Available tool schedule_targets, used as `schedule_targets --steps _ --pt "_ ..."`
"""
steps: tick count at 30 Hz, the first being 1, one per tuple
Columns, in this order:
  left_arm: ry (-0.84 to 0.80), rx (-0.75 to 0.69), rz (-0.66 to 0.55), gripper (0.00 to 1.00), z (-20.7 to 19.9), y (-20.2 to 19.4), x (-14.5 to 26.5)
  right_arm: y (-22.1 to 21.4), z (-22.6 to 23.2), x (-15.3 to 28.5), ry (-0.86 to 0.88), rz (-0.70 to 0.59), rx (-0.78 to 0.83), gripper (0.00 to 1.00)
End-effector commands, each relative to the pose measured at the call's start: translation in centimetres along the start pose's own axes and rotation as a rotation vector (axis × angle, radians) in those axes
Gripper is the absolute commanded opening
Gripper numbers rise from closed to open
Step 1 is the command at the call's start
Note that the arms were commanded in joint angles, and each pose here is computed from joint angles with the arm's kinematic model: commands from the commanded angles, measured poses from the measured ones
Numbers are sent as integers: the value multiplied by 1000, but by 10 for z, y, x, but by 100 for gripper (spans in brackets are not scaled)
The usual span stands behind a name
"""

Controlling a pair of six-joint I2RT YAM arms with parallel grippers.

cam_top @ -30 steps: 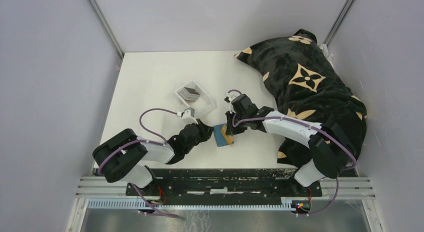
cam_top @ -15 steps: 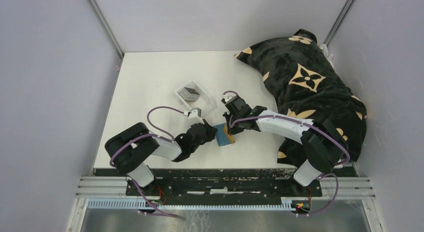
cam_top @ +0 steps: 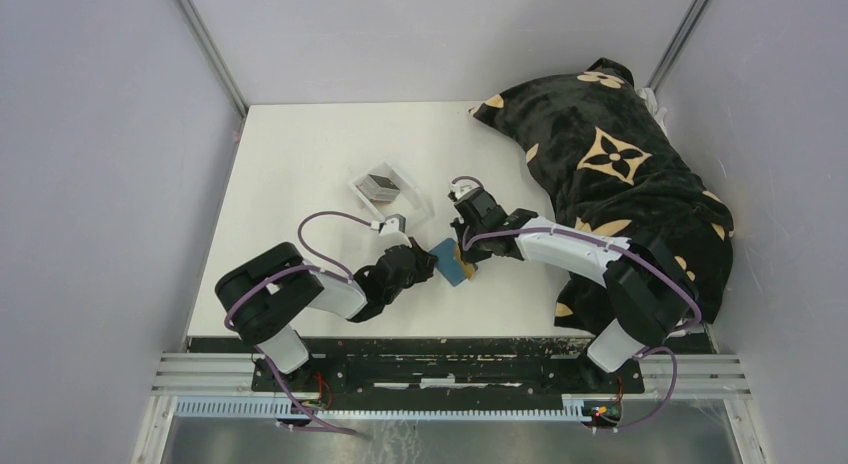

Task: Put the credit cards into the card holder
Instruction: Open the card holder at the center of the board.

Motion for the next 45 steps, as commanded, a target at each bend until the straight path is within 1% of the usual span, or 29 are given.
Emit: schedule_targets --steps 1,8,13,18,25,34,45 --pt "68 -69 -17 10 13 0 -5 22 -14 15 -47 -89 5 1" --pt "108 -80 -17 10 19 -2 -10 32 -18 17 -36 -95 22 1" --pt "128 -98 -19 10 20 -1 -14 35 -26 14 -42 -74 35 1" --pt "154 -120 -18 10 25 -2 -15 34 -30 6 -10 -45 34 1" --pt "180 -149 -25 10 30 0 -16 27 -31 -4 45 -17 2 1" --pt "191 -159 -18 9 32 -3 -19 29 -29 -5 104 -31 -56 1" --pt "199 -157 -18 9 36 -3 -16 24 -34 -8 136 -39 -124 1"
Point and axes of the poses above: each gripper's point midway between its finger pads, its own x axis back along the fingers, its own z axis along the line the jaws close on, y = z × x, the point moved 2 cm from there along x, back along the fingers, and after that the axes turned 2 degrees about x, right-handed, at the moved point
